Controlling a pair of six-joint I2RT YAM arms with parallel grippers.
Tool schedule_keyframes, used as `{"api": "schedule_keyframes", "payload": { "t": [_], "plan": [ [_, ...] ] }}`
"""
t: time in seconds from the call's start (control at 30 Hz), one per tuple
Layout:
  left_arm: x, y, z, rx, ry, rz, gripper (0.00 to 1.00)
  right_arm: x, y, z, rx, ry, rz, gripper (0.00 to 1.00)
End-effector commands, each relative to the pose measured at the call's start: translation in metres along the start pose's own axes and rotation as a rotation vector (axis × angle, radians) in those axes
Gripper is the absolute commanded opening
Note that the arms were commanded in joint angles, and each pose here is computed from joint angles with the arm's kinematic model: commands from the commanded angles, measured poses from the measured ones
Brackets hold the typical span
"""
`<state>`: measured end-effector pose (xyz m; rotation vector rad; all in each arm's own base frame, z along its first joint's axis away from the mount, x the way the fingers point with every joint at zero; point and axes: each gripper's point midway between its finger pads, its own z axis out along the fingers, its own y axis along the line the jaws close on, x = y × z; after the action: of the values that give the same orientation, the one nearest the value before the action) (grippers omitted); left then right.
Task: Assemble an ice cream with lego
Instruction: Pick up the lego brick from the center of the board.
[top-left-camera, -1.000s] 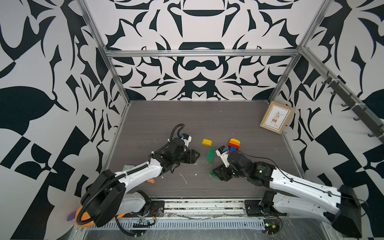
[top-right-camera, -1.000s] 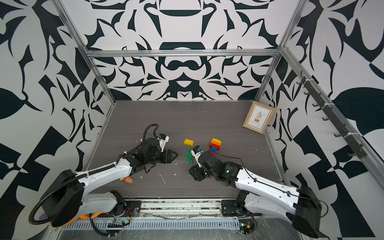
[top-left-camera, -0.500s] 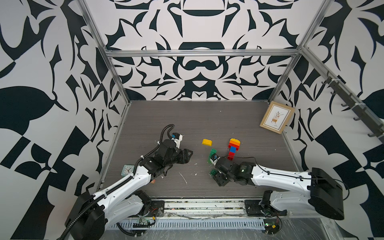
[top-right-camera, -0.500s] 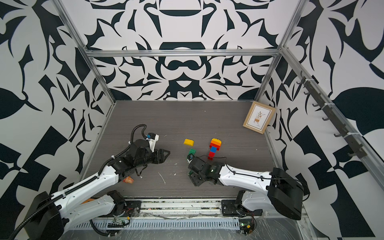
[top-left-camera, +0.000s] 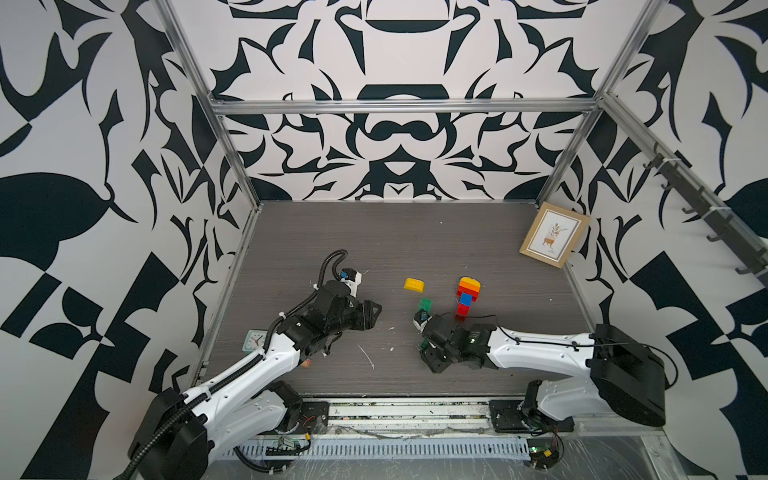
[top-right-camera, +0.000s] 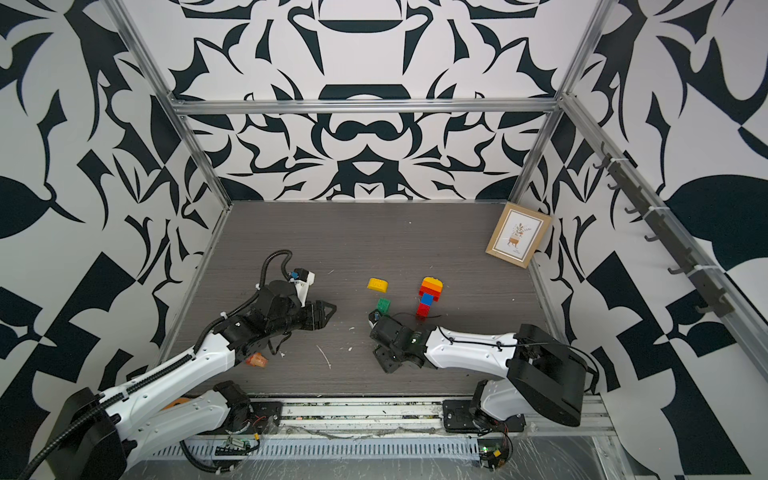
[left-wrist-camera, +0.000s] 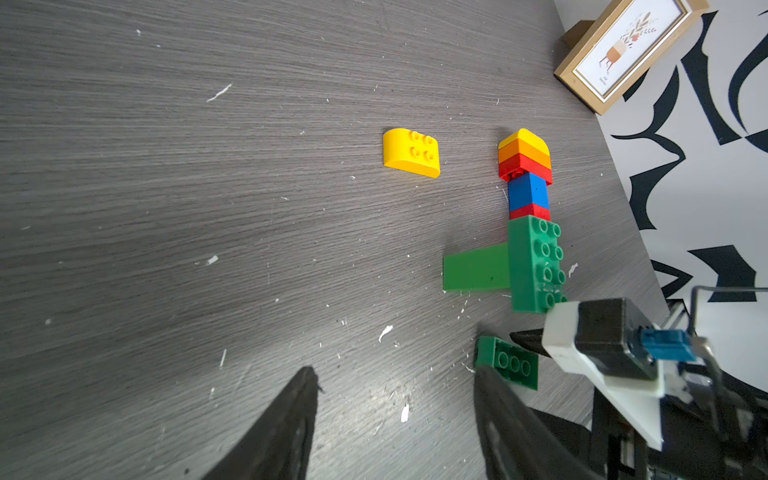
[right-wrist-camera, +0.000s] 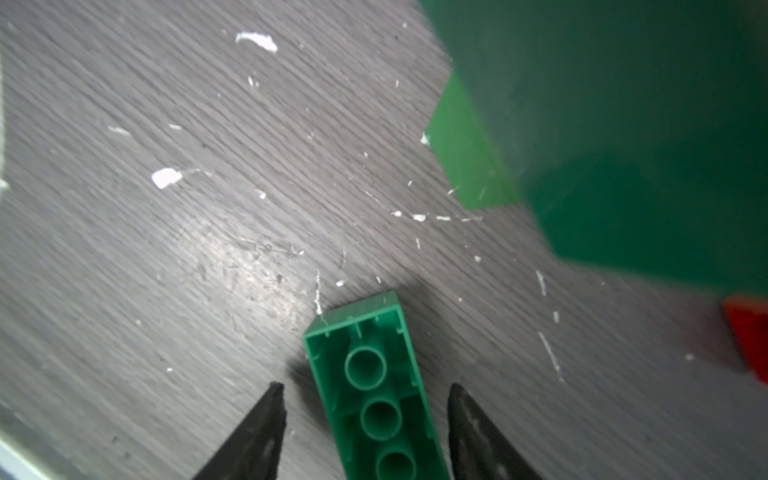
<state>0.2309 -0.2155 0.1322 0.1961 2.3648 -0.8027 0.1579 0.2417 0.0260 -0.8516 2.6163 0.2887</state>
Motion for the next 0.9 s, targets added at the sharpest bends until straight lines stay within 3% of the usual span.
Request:
{"api": "schedule_keyframes", "payload": {
  "t": [0.0,0.1,0.27,0.53,0.67,0.87],
  "plan": [
    [-0.003,-0.002,-0.006,0.004,-0.006,0.004,0.64,0.009,-0.001,-0.004,-0.013,0.011,0.029,0.57],
    [-0.005,-0.004,-0.008,0.008,-0.014,0.005,0.64,0.013,-0.002,-0.006,-0.016,0.002,0.044,0.49],
    [-0.009,-0.008,-0.014,0.023,-0.026,0.004,0.64,0.017,-0.005,-0.007,0.015,0.001,0.041,0.47],
    [-0.015,-0.017,-0.022,0.055,-0.046,0.004,0.70,0.010,0.003,-0.013,0.022,-0.013,0.028,0.26],
    [-0.024,-0.023,-0.033,0.067,-0.071,0.023,0.76,-0.009,0.017,-0.043,-0.033,-0.107,0.029,0.22],
    [-0.048,-0.038,-0.065,0.089,-0.171,0.101,0.95,-0.051,0.033,-0.104,-0.166,-0.316,0.065,0.20]
  ]
}}
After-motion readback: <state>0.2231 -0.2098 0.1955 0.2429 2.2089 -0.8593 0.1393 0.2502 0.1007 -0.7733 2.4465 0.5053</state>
